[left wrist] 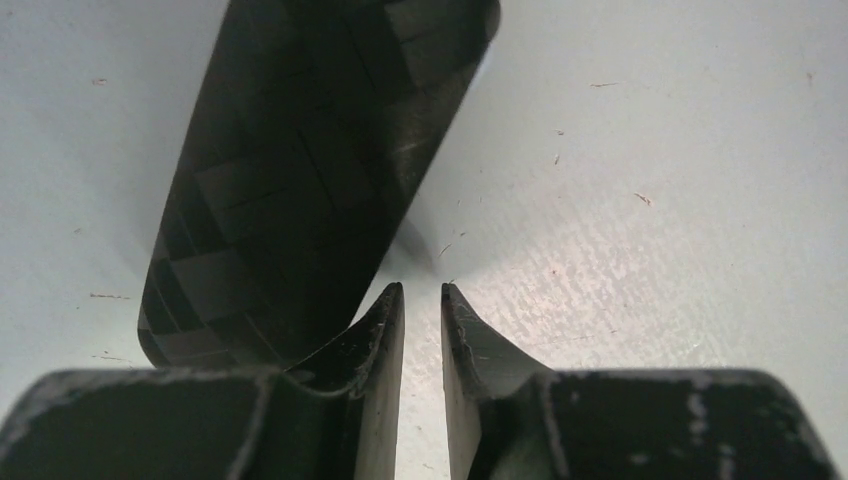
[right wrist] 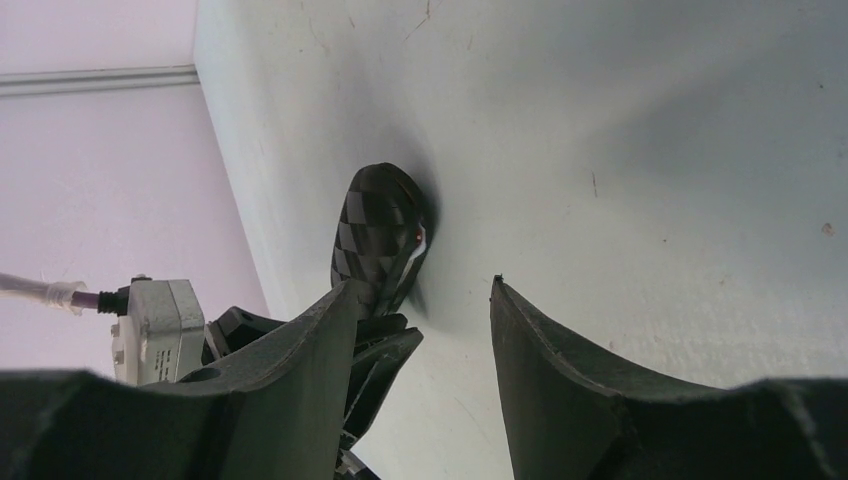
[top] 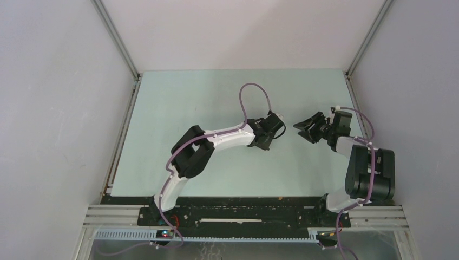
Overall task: Organize the sunglasses
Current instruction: Close the sunglasses case at the center of the board, then reset both arms
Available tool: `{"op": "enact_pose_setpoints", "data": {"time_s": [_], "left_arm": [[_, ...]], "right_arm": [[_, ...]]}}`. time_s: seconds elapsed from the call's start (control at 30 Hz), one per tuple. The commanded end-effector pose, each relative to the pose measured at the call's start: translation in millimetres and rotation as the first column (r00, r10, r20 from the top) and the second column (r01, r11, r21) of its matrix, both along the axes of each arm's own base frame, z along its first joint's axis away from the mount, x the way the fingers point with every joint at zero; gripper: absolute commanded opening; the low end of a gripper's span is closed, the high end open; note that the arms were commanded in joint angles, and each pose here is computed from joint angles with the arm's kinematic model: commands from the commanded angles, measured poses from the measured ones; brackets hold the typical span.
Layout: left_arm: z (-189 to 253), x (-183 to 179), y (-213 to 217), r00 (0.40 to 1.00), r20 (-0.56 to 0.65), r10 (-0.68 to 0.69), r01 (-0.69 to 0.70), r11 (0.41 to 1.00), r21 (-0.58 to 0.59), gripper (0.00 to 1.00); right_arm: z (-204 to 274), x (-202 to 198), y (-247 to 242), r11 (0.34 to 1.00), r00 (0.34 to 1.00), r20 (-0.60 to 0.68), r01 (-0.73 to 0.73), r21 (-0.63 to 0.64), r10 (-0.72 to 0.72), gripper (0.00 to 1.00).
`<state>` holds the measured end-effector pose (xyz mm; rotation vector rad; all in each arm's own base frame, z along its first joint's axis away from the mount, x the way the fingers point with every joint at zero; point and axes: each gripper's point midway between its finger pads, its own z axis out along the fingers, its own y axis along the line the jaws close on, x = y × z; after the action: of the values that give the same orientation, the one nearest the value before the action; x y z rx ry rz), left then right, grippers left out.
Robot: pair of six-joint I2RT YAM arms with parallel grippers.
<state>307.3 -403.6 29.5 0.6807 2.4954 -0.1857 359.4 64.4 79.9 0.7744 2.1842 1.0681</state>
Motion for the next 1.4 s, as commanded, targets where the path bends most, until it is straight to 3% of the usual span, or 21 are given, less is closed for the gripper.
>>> {"op": "enact_pose_setpoints", "data": {"time_s": [0.0,0.37,0.53,0.7,0.87,1.07,1.37], "left_arm": [[40.1,9.2,-8.8,0.998,0.055,0.002,0.002,0.997,-0.074,0.25],[133.7,4.1,3.2,0.987,0.163,0.015,0.020,0.977,-0.211,0.28],[178.3,1.7,24.3,0.979,0.197,0.057,0.005,0.954,-0.300,0.31],[208.1,-2.6,73.7,0.965,0.210,0.155,-0.059,0.913,-0.403,0.34],[206.3,-6.4,131.8,0.942,0.207,0.263,-0.153,0.888,-0.435,0.37],[177.7,-15.9,185.8,0.905,0.228,0.358,-0.244,0.878,-0.411,0.38],[163.8,-27.1,208.9,0.882,0.228,0.413,-0.301,0.865,-0.403,0.38]], "right_arm": [[13.4,-2.2,1.6,1.000,0.999,0.040,-0.008,-0.020,0.009,0.60],[24.5,-6.0,-2.5,0.996,0.997,0.071,0.007,-0.087,-0.001,0.60],[50.2,-9.9,-1.3,0.977,0.988,0.152,0.005,-0.211,0.028,0.60],[88.3,-23.0,0.6,0.924,0.964,0.257,0.041,-0.380,0.063,0.61],[125.2,-40.6,2.0,0.860,0.922,0.376,0.119,-0.497,0.090,0.62],[135.3,-59.3,-1.4,0.801,0.903,0.417,0.172,-0.573,0.104,0.63],[130.0,-66.2,3.3,0.800,0.895,0.431,0.172,-0.575,0.118,0.63]]}}
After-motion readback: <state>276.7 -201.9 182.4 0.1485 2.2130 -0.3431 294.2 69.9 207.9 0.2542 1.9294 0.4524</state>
